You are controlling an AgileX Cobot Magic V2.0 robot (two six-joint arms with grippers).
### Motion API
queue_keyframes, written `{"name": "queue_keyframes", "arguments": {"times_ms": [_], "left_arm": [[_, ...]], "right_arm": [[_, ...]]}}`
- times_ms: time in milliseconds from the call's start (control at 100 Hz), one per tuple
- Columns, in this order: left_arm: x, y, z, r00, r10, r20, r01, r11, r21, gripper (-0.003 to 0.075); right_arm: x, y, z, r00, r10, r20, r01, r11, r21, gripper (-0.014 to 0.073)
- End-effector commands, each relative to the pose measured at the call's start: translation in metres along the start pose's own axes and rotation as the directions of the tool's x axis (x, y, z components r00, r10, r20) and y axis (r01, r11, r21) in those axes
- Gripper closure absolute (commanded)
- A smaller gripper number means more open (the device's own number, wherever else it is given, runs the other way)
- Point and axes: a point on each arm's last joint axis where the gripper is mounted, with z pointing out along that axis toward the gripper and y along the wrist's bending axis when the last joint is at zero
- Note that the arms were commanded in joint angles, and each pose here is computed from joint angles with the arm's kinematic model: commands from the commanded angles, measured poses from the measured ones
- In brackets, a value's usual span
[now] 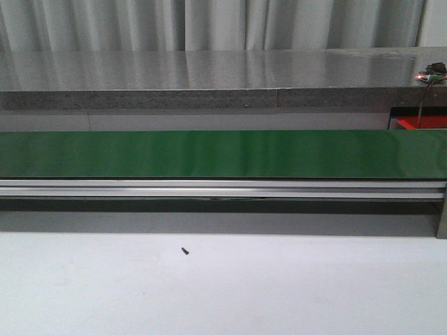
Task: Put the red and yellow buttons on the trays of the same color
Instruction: 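Lower the left gripper onto a yellow button and grasp it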
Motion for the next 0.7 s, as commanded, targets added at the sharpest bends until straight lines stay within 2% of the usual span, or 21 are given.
{"name": "queue_keyframes", "arguments": {"times_ms": [0,690], "left_arm": [[-0.015,-0.004,-0.024,0.994,-0.013,0.108,0.012,1.000,0.013,0.0155],[-0.012,0.003,0.015,0.996,-0.050,0.072,0.050,0.999,0.001,0.0155]], "right_arm": [[-0.012,0.001,-0.005,0.997,0.002,0.082,-0.001,1.000,-0.006,0.0662],[-0.012,0.002,-0.005,0.997,0.003,0.082,-0.002,1.000,-0.007,0.0662]]}}
